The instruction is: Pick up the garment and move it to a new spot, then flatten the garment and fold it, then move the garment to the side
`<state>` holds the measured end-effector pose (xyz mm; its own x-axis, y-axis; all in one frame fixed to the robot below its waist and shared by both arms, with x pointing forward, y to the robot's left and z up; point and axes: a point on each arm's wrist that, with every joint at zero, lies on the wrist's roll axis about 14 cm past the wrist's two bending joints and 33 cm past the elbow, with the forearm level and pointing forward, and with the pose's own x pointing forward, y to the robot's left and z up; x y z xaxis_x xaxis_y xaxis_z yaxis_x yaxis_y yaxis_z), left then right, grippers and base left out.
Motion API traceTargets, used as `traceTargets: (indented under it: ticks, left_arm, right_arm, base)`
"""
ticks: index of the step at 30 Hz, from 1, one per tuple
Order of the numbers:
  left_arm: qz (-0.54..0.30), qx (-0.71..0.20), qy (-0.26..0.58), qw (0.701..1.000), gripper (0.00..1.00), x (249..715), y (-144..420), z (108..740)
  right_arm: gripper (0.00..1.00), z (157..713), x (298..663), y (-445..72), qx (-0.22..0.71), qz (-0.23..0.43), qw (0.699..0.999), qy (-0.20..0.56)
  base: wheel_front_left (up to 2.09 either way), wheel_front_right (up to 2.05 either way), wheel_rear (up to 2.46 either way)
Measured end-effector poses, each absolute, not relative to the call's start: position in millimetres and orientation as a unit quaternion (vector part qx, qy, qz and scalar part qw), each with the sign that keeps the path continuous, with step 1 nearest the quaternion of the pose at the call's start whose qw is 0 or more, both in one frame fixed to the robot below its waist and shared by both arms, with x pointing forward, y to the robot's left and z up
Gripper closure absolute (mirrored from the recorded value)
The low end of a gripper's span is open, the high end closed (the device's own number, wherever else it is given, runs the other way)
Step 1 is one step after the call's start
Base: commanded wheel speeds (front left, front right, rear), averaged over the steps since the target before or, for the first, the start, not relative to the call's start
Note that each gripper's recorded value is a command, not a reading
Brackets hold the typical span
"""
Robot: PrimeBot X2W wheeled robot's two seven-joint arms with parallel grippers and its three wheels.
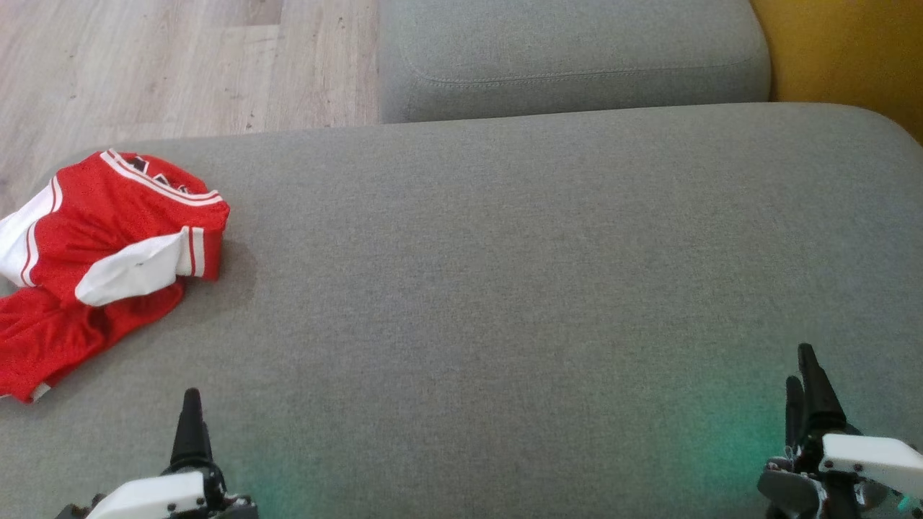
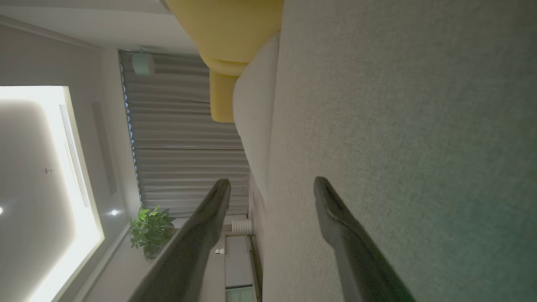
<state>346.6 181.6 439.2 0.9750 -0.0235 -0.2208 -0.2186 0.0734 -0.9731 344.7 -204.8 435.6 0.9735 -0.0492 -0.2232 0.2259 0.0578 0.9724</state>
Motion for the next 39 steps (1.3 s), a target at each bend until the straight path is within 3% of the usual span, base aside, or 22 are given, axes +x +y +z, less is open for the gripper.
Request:
traceTargets:
  ticks: [19, 39]
  left_arm:
    - [0.03, -0.555, 0.092, 0.826, 0.0, 349.6, 165.7, 455.0]
    - [0.015, -0.422, 0.099, 0.901, 0.0, 338.7, 157.6, 451.8]
  right_arm:
    - [0.0, 462.0, 352.1, -189.3, 0.548, -0.043, 0.834, 0.057]
    - [0.0, 469.0, 351.6, -172.8, 0.426, -0.01, 0.903, 0.057]
  base:
    - [0.0, 0.0, 0.0]
    - [0.0, 0.0, 0.0]
